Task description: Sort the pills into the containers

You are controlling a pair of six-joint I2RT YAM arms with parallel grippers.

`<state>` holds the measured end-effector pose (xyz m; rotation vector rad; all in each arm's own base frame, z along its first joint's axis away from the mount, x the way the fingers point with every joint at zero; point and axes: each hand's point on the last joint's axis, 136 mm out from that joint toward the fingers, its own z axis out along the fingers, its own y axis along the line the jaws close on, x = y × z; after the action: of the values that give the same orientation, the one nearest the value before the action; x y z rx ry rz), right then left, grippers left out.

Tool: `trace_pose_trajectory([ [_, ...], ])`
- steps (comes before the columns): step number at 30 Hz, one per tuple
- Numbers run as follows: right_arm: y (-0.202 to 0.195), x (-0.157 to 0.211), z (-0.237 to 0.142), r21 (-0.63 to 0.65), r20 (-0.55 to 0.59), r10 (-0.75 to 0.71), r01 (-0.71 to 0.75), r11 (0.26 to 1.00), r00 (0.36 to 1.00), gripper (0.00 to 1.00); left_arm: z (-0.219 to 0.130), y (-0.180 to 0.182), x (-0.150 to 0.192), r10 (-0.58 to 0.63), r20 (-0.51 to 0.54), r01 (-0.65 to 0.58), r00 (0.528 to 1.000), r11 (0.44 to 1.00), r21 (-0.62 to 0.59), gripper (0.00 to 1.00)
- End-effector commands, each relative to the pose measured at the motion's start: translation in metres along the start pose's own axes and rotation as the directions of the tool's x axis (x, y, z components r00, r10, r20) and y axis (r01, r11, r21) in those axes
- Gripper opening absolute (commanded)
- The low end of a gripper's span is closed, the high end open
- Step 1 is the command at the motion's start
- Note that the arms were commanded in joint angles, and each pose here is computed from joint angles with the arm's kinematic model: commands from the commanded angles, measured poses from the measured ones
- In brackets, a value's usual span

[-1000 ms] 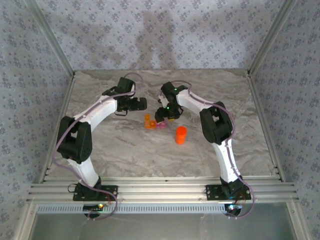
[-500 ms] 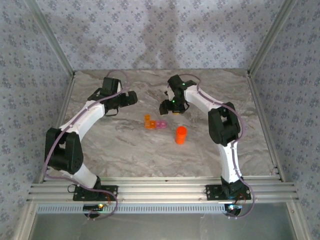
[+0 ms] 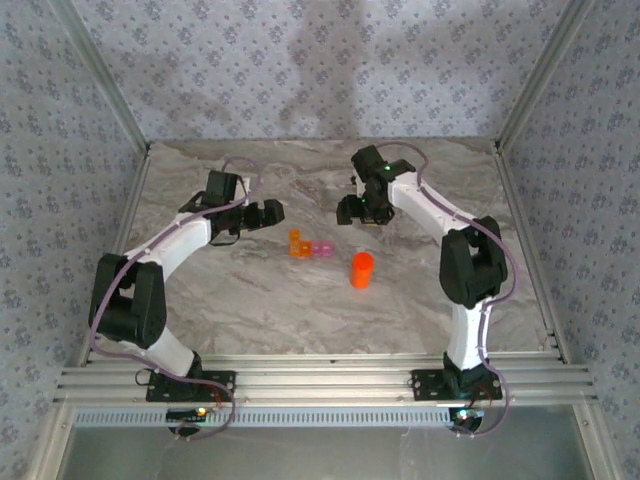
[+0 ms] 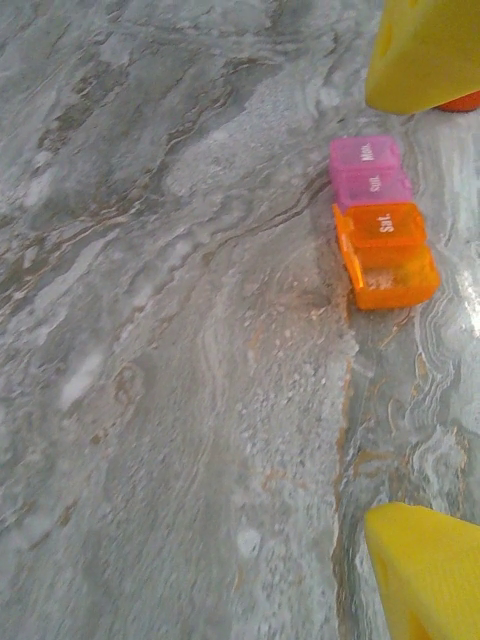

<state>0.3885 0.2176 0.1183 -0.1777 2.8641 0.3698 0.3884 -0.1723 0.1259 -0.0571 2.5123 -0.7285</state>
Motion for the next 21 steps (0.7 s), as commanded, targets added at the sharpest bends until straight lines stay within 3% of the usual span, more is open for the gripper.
trace_pose_trajectory([
  [1,-0.015,0.007,-0.016,0.067,0.02,0.052,-0.053,0.996,0.998,0.71,0.012,-0.013,0.011,0.033,-0.036,-0.03,0.999,0.996,0.085,0.99],
  [11,-0.022,0.023,-0.032,0.078,0.038,0.078,-0.081,0.994,0.996,0.71,0.043,-0.032,0.045,0.104,-0.138,-0.087,0.985,0.989,0.12,0.99],
  [21,-0.031,0.043,-0.05,0.045,0.019,0.108,-0.109,0.993,0.994,0.71,0.062,-0.047,0.063,0.105,-0.168,-0.093,0.98,0.992,0.082,0.99],
])
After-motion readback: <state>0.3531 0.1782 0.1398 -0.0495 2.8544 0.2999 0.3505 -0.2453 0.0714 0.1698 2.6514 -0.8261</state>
